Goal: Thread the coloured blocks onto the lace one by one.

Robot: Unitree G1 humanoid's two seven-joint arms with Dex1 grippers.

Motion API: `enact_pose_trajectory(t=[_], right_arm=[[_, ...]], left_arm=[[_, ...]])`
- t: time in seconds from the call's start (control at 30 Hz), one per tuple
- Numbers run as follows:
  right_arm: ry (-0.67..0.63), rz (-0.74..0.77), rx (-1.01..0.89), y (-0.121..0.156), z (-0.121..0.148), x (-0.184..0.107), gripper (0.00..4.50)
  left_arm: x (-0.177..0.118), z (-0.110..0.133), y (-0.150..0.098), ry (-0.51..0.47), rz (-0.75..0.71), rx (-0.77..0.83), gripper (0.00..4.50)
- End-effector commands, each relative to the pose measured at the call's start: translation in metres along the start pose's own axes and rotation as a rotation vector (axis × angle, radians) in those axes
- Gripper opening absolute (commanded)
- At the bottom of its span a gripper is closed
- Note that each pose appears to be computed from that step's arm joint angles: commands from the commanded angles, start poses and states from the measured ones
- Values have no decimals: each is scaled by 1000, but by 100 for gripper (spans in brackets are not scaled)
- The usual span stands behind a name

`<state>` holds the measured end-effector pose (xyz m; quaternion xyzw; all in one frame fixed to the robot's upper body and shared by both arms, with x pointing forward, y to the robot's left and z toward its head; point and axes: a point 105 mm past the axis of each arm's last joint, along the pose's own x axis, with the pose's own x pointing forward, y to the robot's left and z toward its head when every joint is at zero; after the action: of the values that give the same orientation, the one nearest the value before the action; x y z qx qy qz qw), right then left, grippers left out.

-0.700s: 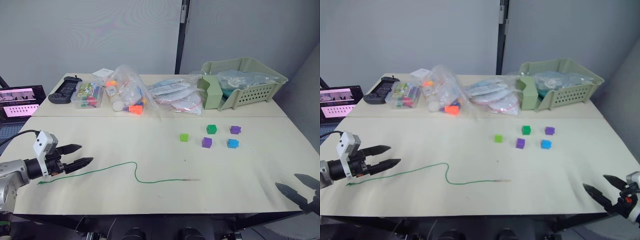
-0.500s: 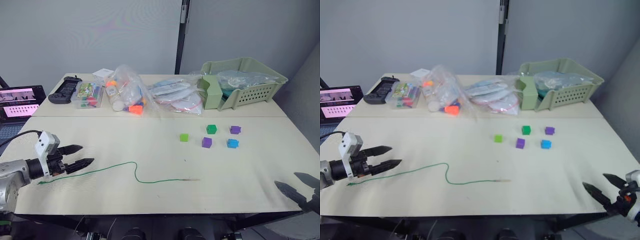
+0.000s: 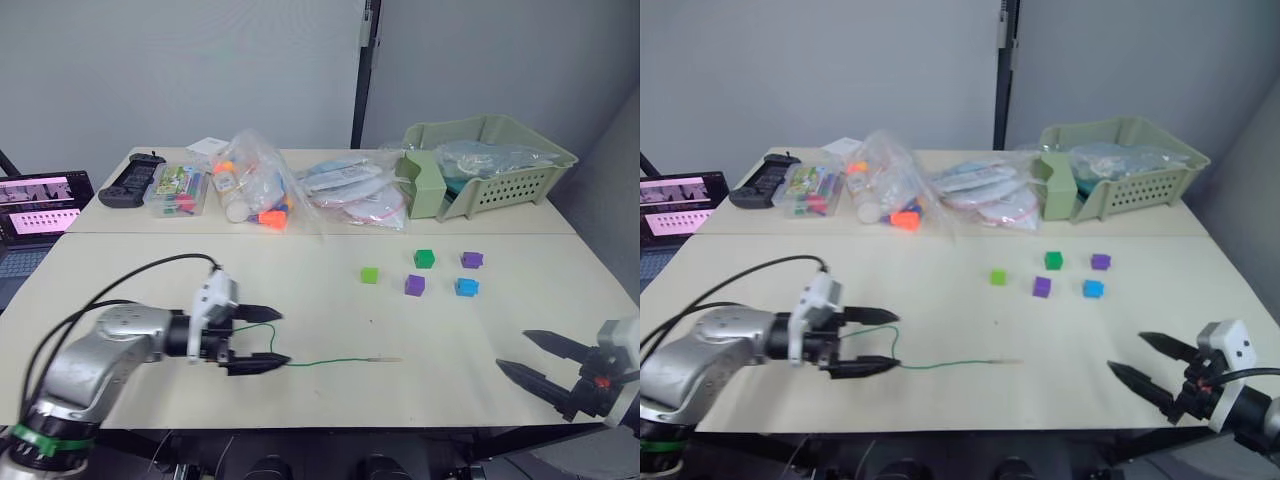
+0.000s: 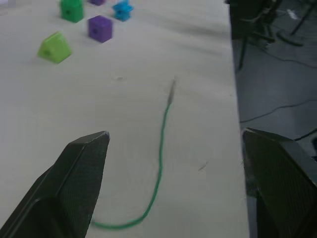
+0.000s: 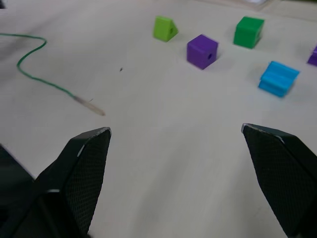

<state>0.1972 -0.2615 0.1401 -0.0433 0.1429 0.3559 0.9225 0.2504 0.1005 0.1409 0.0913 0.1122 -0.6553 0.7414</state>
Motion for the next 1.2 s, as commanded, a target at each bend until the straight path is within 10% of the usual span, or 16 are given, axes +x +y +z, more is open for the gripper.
enact_pose_trajectory(t=[0.03, 0.67, 1.1, 1.2], right_arm=[[-1, 76, -36, 16, 9, 4, 446], [5, 24, -40, 24, 3, 2, 446], [3, 12, -35, 27, -1, 2, 450], [-2, 5, -35, 26, -1, 3, 450]], left_arm=[[30, -7, -3, 49, -40, 81, 450], [122, -44, 17, 133, -70, 184, 450], [136, -53, 6, 116, -183, 178, 32], [136, -54, 6, 123, -189, 180, 3]])
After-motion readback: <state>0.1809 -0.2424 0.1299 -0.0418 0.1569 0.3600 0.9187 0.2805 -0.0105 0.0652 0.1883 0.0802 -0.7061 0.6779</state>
